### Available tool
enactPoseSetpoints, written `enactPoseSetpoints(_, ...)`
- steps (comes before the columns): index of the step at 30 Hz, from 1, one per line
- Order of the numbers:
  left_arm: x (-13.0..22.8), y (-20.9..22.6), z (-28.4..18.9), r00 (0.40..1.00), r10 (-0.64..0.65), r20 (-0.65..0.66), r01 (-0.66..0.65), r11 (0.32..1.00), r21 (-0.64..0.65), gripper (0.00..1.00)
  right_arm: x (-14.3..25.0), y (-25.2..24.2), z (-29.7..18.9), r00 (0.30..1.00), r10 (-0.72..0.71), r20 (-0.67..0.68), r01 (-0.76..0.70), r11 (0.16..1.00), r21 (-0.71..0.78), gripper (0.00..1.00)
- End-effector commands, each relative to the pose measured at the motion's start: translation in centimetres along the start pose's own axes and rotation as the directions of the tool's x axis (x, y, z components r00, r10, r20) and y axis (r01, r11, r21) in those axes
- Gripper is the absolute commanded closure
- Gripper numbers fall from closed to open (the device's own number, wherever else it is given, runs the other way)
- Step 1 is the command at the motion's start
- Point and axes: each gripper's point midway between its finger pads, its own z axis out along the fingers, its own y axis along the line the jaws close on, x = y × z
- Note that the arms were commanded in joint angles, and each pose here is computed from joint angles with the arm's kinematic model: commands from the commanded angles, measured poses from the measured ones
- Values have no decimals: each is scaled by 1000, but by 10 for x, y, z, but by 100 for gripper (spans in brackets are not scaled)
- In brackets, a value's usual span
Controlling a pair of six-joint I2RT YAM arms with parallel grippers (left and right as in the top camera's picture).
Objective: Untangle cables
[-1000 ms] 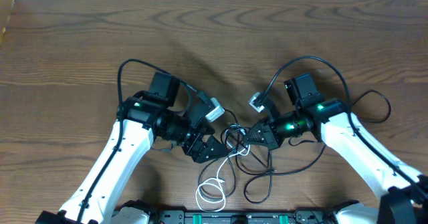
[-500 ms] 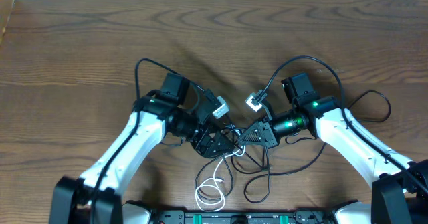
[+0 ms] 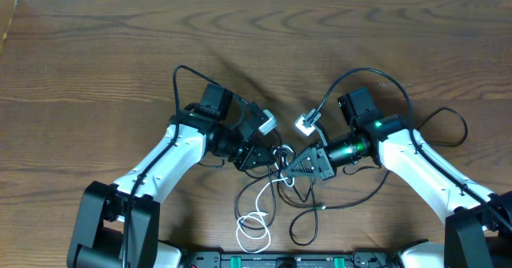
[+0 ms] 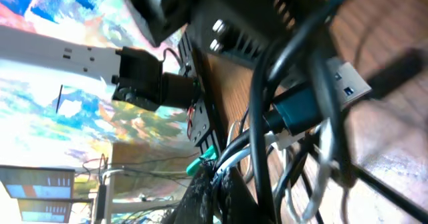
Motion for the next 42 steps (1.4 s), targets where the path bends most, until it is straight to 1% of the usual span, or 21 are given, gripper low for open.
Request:
enactPoseSetpoints(1,-1,17,-2,994,-113,11,113,991,-74,92,2,11,-1,996,-87,7,87,994,-61,99)
enactPoseSetpoints(4,-2,32,-4,981,-191,28,193,969,-154,92,4,18,-1,993,-117,13,118,988,-97,99)
enactPoseSetpoints(6,0,43,-6,965,-260,41,263,940,-219,92,5,21,-2,990,-140,20,141,983,-117,99)
enactPoseSetpoints(10,8,66,-14,912,-400,89,404,845,-350,92,6,22,-2,987,-161,20,162,980,-119,99)
enactPoseSetpoints(12,12,73,-17,881,-458,120,466,794,-389,92,5,22,-2,985,-169,22,170,978,-118,99)
enactPoseSetpoints(15,12,74,-17,859,-493,139,505,770,-389,92,4,21,-2,982,-188,28,189,975,-113,99)
enactPoseSetpoints(20,14,74,-17,805,-568,170,586,719,-375,92,-3,19,-2,972,-231,46,235,967,-103,99)
enactPoseSetpoints(23,15,73,-17,776,-603,184,623,690,-368,92,-8,18,-2,973,-223,54,227,969,-96,99)
enactPoseSetpoints(26,16,73,-17,734,-648,203,671,649,-358,92,-10,16,-2,974,-219,58,223,971,-90,99)
enactPoseSetpoints(28,16,73,-17,702,-678,219,705,618,-348,92,-12,0,-2,990,-134,39,135,991,-4,99)
enactPoseSetpoints(29,16,73,-17,682,-694,229,724,599,-342,92,-13,-29,-8,999,1,41,-7,989,149,99)
enactPoseSetpoints(30,16,73,-17,673,-702,233,733,590,-338,92,-13,-47,-13,995,83,62,-96,965,245,99)
enactPoseSetpoints(31,16,73,-17,665,-708,237,740,582,-336,92,-12,-66,-22,980,170,102,-196,919,343,99)
enactPoseSetpoints(32,16,73,-17,663,-710,238,742,581,-335,92,-11,-81,-30,963,230,144,-270,870,414,99)
enactPoseSetpoints(33,16,73,-17,663,-710,237,742,581,-335,92,-11,-90,-36,950,260,175,-312,834,456,99)
enactPoseSetpoints(36,17,73,-17,661,-713,235,743,579,-337,92,-14,-101,-44,935,275,222,-351,794,496,99)
enactPoseSetpoints(42,18,72,-17,660,-714,233,744,577,-338,92,-29,-100,-45,923,266,279,-372,802,466,99)
